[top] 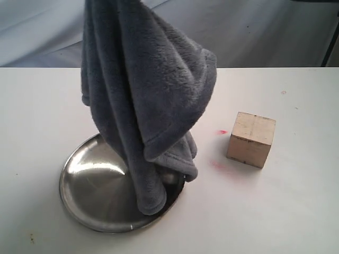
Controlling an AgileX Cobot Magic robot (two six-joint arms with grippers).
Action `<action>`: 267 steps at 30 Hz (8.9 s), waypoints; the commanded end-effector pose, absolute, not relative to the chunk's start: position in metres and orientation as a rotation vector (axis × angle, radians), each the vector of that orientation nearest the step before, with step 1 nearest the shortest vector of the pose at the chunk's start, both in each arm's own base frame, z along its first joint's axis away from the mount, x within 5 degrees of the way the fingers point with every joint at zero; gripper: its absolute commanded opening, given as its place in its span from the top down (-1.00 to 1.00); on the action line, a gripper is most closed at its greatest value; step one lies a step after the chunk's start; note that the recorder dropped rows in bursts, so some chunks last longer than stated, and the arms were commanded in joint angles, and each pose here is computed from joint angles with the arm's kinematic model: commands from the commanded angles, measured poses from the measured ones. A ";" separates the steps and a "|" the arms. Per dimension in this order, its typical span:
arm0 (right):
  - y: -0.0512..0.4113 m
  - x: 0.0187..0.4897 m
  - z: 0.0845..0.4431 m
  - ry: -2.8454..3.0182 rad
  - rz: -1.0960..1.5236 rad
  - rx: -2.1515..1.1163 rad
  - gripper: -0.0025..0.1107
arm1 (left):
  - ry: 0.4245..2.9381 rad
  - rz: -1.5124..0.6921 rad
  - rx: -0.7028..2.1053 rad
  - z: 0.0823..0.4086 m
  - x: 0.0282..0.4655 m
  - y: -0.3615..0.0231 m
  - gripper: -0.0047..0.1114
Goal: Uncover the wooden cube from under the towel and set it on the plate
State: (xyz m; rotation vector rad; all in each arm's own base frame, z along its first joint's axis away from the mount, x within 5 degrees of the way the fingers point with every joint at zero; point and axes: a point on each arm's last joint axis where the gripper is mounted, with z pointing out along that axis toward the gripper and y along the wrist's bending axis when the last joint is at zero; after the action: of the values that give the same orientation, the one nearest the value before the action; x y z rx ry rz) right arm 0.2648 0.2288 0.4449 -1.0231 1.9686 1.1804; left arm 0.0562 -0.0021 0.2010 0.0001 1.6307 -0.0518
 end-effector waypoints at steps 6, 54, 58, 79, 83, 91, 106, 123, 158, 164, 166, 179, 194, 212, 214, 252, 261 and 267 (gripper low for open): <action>0.270 0.250 0.441 1.879 1.248 -1.081 0.96 | 1.631 -0.054 -0.001 0.200 0.056 -0.002 0.89; 0.193 0.390 0.454 1.977 0.582 -0.747 0.96 | 1.631 -0.054 -0.001 0.200 0.056 -0.002 0.89; 0.193 0.390 0.454 1.968 0.569 -0.761 0.96 | 1.631 -0.054 -0.001 0.200 0.056 -0.002 0.89; 0.110 0.404 0.478 1.935 0.620 -0.521 0.96 | 1.631 -0.054 -0.001 0.200 0.056 -0.002 0.89; 0.110 0.411 0.469 1.957 0.632 -0.513 0.96 | 1.631 -0.054 -0.001 0.200 0.056 -0.002 0.89; 0.117 0.422 0.456 1.950 0.741 -0.520 0.96 | 1.631 -0.054 -0.001 0.200 0.056 -0.002 0.89; 0.111 0.428 0.445 2.006 0.603 -0.544 0.84 | 1.631 -0.054 -0.001 0.200 0.056 -0.002 0.89; 0.110 0.431 0.448 1.987 0.604 -0.497 -0.09 | 1.631 -0.054 -0.001 0.200 0.056 -0.002 0.89; 0.062 0.394 0.369 2.592 0.042 -0.423 0.16 | 1.631 -0.054 -0.001 0.200 0.056 -0.002 0.89; 0.055 0.341 0.383 2.602 0.051 -0.424 0.16 | 1.631 -0.054 -0.001 0.200 0.056 -0.002 0.89; 0.053 0.319 0.386 2.605 0.068 -0.426 0.14 | 1.631 -0.054 -0.001 0.200 0.056 -0.002 0.89; 0.042 0.204 0.273 2.587 0.168 -0.413 -0.05 | 1.631 -0.053 0.000 0.200 0.056 -0.002 0.89; 0.066 0.292 0.214 2.593 0.439 0.006 -0.42 | 1.631 -0.053 0.000 0.200 0.056 -0.002 0.89; 0.070 0.337 0.180 2.735 0.413 0.170 -0.52 | 1.631 -0.053 0.000 0.200 0.056 -0.002 0.89; 0.069 0.334 0.179 2.765 0.401 0.145 -0.52 | 1.631 -0.053 0.000 0.200 0.056 -0.002 0.89; 0.054 0.325 0.206 2.655 0.032 -0.560 -0.52 | 1.631 -0.053 0.000 0.200 0.056 -0.002 0.89; 0.073 0.331 0.177 2.660 0.107 -0.815 -0.49 | 1.631 -0.053 0.000 0.200 0.056 -0.002 0.89; 0.084 0.344 0.187 2.597 0.043 -0.923 -0.49 | 1.631 -0.053 0.000 0.200 0.056 -0.002 0.89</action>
State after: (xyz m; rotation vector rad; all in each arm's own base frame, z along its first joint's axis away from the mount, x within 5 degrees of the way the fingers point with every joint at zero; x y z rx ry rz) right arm 0.3370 0.0795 0.1758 -0.8769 2.6534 0.0726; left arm 0.0562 -0.0021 0.2010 0.0001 1.6307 -0.0518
